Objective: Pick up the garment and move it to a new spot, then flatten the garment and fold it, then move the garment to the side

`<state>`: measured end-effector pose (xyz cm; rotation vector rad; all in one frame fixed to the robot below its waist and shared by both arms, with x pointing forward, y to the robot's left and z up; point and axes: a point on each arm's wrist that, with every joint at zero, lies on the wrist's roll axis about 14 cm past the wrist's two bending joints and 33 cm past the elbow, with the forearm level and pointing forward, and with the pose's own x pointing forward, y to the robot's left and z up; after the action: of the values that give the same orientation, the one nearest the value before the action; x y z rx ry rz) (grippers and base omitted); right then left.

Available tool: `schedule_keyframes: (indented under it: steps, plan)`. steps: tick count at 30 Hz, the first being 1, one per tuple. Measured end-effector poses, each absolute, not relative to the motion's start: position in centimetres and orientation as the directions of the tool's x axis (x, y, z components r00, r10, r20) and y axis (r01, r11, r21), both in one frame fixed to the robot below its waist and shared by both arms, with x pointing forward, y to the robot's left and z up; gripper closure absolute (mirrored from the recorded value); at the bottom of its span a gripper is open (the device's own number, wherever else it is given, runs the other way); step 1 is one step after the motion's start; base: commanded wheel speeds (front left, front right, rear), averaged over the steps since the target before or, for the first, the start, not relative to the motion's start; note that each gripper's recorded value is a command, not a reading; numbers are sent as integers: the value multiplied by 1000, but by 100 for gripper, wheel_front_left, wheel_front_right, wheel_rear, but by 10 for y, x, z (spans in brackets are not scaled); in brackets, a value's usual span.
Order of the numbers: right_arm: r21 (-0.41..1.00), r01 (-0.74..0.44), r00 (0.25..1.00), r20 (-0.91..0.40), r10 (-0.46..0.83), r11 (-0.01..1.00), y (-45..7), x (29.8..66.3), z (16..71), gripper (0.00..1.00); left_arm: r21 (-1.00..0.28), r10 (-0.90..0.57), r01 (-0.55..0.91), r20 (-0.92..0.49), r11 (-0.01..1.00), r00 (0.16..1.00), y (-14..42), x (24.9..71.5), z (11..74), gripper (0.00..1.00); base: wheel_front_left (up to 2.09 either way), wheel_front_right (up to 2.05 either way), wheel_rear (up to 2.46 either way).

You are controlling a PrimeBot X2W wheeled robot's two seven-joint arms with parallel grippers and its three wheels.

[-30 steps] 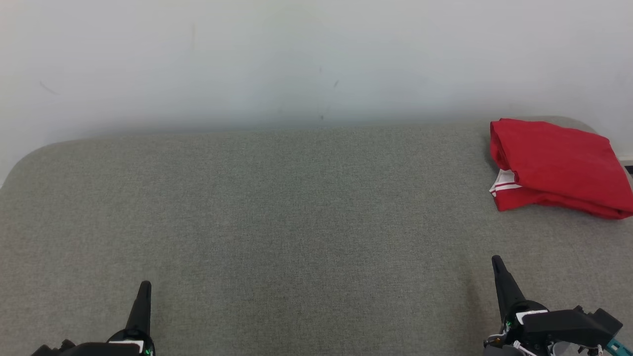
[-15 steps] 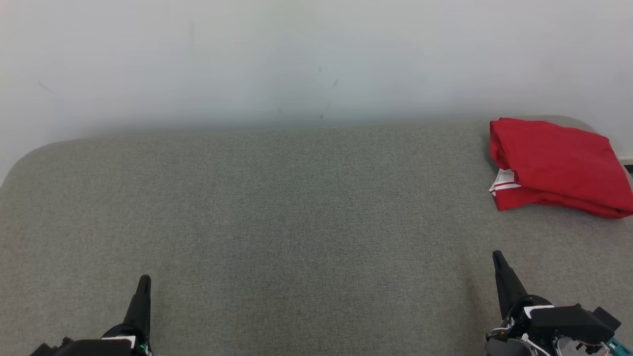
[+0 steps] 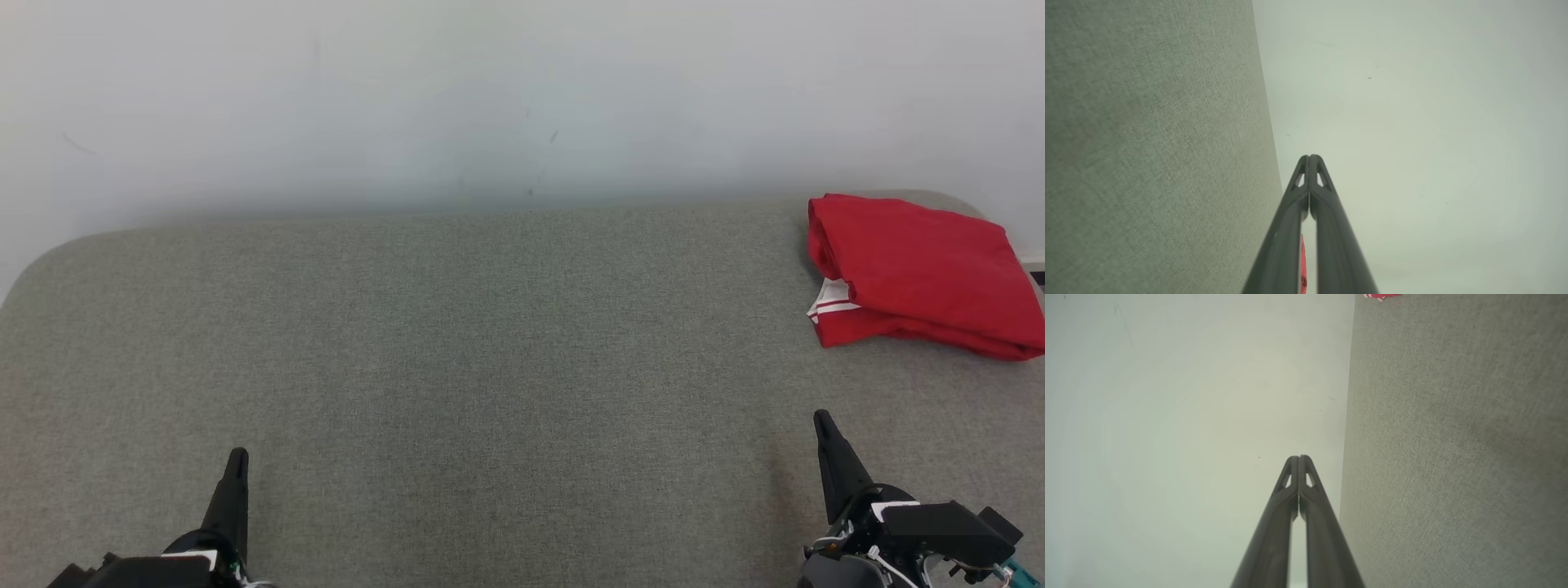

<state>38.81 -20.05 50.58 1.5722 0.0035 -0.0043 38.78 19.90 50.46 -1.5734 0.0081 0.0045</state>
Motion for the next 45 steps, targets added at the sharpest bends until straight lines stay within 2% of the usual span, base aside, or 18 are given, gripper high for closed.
schedule_keyframes:
  steps: [45]
  plan:
    - [1000, 5, 1000, -5, 0, -3, -201, 388, 506, 100, -1000, -2, -7, -7, -3, 1000, 199, 388, 505, 100, 0, 0, 0]
